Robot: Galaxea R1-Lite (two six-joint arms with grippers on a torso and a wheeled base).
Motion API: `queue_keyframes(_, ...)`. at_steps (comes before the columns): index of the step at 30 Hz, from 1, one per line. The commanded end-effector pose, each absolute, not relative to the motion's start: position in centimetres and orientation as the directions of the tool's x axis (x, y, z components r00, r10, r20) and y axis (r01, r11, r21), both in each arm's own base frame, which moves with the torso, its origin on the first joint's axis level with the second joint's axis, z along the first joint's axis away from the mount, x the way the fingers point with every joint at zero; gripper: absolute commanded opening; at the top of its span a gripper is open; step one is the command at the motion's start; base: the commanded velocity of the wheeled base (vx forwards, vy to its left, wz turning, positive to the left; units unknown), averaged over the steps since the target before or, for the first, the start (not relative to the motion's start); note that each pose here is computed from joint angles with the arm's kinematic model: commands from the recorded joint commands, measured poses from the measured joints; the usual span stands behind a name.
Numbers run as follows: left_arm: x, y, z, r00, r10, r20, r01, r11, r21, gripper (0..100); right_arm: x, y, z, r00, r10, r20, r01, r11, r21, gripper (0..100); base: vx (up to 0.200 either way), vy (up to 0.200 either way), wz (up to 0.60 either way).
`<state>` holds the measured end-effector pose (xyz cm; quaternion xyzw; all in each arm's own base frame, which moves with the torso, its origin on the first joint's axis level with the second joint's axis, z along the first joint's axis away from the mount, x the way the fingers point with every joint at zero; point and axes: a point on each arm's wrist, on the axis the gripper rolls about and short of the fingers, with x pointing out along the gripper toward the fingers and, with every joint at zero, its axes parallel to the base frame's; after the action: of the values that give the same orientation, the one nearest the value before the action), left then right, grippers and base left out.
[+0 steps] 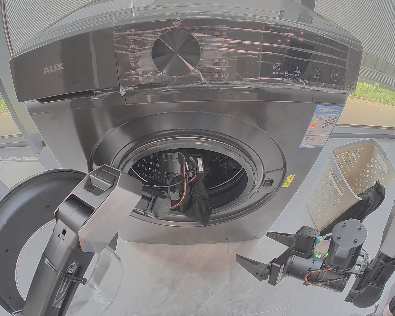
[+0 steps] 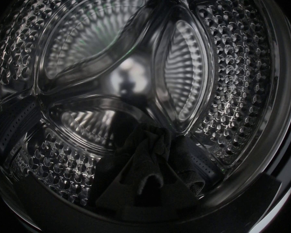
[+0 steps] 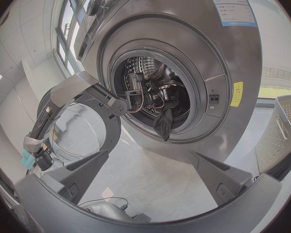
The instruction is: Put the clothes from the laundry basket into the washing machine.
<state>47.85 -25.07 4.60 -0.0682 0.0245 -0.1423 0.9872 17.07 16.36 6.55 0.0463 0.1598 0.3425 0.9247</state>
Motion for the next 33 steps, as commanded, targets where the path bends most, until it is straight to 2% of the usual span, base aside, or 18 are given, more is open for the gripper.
queue_keyframes(1,48.1,-24.7,2.9,0.96,-0.275,-0.06,0.265,0.955,-0.136,0,17.1,16.4,6.5,0.714,0.648,-0.264,-0.619,0.761,0.195,100,0.0,0.0,0.0)
queue_keyframes(2,48.1,-24.7,2.9,0.96,-0.275,-0.06,0.265,0.955,-0.136,0,17.1,16.4,6.5,0.715,0.647,-0.264,-0.617,0.762,0.195,100,0.0,0.0,0.0)
queue_keyframes(3,48.0,-24.8,2.9,0.959,-0.276,-0.062,0.266,0.954,-0.138,100,17.1,16.3,6.5,0.715,0.647,-0.265,-0.617,0.762,0.195,100,0.0,0.0,0.0)
queue_keyframes(6,47.5,-25.0,2.9,0.956,-0.283,-0.078,0.269,0.951,-0.153,100,17.1,16.3,6.5,0.715,0.647,-0.265,-0.617,0.762,0.195,100,0.0,0.0,0.0)
queue_keyframes(14,44.7,-25.6,2.3,0.928,-0.327,-0.18,0.307,0.943,-0.132,100,17.1,16.4,6.5,0.713,0.649,-0.265,-0.619,0.76,0.195,100,0.0,0.0,0.0)
queue_keyframes(21,42.2,-25.4,0.4,0.885,-0.352,-0.305,0.339,0.936,-0.096,100,17.0,16.3,6.5,0.714,0.648,-0.267,-0.618,0.762,0.195,100,0.0,0.0,0.0)
queue_keyframes(32,42.5,-24.9,-1.2,0.88,-0.333,-0.339,0.326,0.942,-0.081,100,17.0,16.3,6.5,0.714,0.648,-0.265,-0.618,0.761,0.195,100,0.0,0.0,0.0)
queue_keyframes(33,42.5,-24.8,-1.3,0.879,-0.333,-0.341,0.327,0.942,-0.076,0,17.0,16.3,6.5,0.714,0.648,-0.265,-0.618,0.761,0.195,100,0.0,0.0,0.0)
